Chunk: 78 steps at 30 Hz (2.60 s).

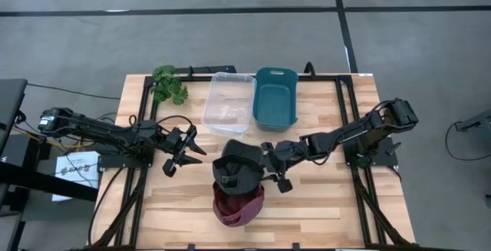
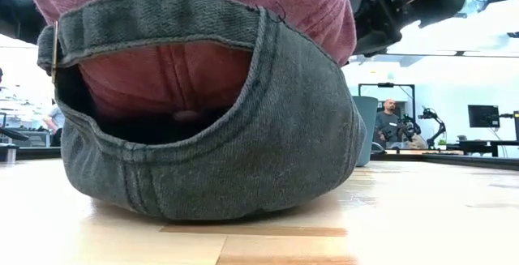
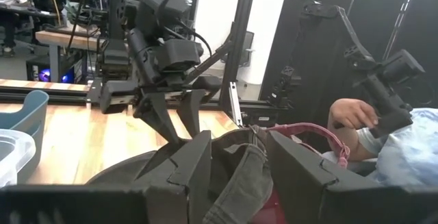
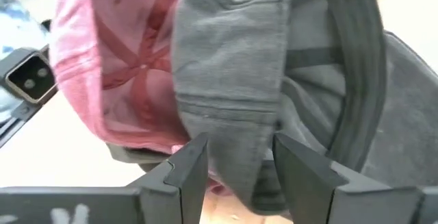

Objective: Pick & Place hat
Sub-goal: Put the top black cap into the blue bin

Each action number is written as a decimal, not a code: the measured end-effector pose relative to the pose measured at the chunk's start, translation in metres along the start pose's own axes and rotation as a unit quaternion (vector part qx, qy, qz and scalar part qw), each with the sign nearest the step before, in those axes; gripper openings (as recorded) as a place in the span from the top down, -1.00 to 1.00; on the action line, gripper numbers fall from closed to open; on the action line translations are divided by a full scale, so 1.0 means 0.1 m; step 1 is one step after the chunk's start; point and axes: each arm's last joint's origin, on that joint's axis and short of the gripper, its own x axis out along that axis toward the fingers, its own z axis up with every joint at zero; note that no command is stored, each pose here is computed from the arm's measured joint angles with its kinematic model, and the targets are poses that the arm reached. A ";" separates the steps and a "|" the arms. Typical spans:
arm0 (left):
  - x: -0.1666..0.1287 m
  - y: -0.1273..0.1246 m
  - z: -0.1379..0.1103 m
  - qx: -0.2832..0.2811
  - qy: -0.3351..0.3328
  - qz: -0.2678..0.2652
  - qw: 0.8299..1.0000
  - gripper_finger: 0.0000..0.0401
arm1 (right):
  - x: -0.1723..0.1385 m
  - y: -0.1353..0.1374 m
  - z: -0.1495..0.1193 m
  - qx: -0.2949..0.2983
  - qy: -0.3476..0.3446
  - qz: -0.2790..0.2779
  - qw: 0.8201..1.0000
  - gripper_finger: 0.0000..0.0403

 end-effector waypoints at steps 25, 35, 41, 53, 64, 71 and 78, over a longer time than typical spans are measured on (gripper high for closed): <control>0.00 0.00 0.00 0.002 -0.001 0.000 1.000 0.30 | 0.02 0.11 0.01 -0.080 -0.002 0.013 0.997 0.97; 0.00 0.00 0.00 0.002 -0.001 0.000 1.000 0.30 | 0.01 0.10 0.07 -0.108 -0.025 -0.007 0.994 0.97; 0.00 0.00 0.00 0.002 -0.001 0.000 1.000 0.30 | -0.06 0.09 0.18 -0.125 -0.063 -0.057 0.988 0.98; 0.00 0.01 0.01 0.003 -0.007 0.023 1.000 0.30 | -0.14 0.10 0.38 -0.122 -0.129 -0.213 0.961 0.98; 0.00 0.02 0.01 0.003 -0.010 0.037 0.999 0.30 | -0.50 0.08 0.61 -0.133 -0.184 -0.276 0.934 0.99; 0.00 0.02 0.01 0.026 -0.010 0.041 0.999 0.30 | -0.88 0.10 0.79 -0.147 -0.246 -0.291 0.913 0.99; 0.00 0.04 0.02 0.042 -0.012 0.066 0.997 0.30 | -1.20 0.13 0.92 -0.171 -0.316 -0.276 0.891 0.99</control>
